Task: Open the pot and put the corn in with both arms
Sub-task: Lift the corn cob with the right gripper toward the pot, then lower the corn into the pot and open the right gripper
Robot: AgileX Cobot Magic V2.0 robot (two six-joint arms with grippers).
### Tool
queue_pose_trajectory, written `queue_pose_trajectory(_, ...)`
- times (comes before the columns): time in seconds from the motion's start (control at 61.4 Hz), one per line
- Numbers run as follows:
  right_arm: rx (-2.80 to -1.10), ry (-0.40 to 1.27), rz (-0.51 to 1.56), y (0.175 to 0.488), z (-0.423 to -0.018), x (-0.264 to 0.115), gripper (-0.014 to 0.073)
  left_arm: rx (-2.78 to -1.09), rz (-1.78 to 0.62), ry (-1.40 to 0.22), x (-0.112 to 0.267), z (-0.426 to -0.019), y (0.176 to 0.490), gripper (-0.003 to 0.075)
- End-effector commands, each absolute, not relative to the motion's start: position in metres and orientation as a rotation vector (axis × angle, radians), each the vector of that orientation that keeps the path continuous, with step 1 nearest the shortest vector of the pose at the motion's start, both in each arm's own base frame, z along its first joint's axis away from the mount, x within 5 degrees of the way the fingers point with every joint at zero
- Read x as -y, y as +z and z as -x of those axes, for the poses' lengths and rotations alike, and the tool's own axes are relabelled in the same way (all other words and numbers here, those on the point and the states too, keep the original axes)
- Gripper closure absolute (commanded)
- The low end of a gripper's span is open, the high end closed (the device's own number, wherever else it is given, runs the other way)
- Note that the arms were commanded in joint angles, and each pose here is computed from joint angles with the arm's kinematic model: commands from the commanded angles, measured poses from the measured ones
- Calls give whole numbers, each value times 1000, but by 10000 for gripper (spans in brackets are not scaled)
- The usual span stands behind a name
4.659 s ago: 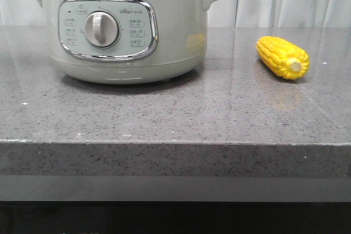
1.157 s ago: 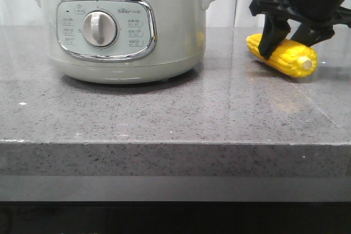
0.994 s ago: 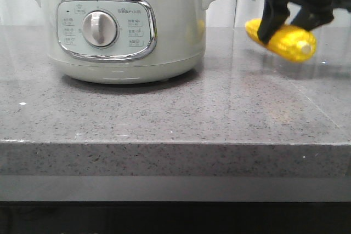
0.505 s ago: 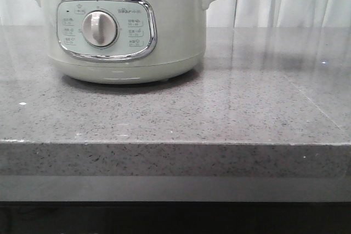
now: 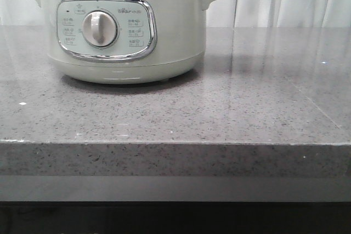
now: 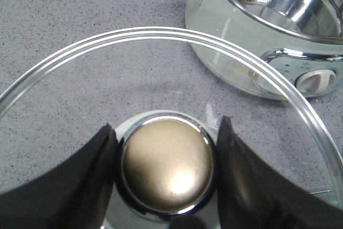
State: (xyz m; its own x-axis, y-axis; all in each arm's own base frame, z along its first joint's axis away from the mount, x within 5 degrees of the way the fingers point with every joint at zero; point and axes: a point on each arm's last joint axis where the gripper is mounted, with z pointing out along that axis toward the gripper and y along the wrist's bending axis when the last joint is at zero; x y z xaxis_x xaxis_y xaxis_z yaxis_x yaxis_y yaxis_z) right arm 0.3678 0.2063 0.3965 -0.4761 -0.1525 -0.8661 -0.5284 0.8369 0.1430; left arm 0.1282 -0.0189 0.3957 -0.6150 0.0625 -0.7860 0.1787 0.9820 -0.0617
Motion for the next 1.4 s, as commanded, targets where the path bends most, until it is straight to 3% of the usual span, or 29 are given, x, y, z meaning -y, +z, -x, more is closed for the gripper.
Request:
queue_pose_trajectory(0.0,-1916,528,505,430,-365,-218,444,-2066,-140,-182,19,-128,418,603)
queue_pose_trajectory(0.261,-2025,549,618,414,-382,-251,442,-2066,-140,-182,19,-128,418,603)
queue_pose_trajectory(0.521,-2132,537,669,394,-389,-257,438,-2066,-140,-182,19,-128,418,603)
queue_pose_trajectory(0.619,-2142,536,674,393,-388,-257,361,-2064,-140,-181,19,-129,418,603)
queue_pose_trajectory(0.766,-2143,536,674,393,-388,-256,162,-2062,-139,-181,19,-129,418,603)
queue_pose_trajectory(0.847,-2144,536,675,393,-388,-256,124,-2062,-139,-181,19,-129,418,603)
queue_pose_trajectory(1.271,-2127,508,675,398,-388,-253,125,-2062,-139,-181,19,-129,418,603)
queue_pose_trajectory(1.385,-2090,499,652,410,-386,-245,190,-2062,-139,-181,19,-129,418,603)
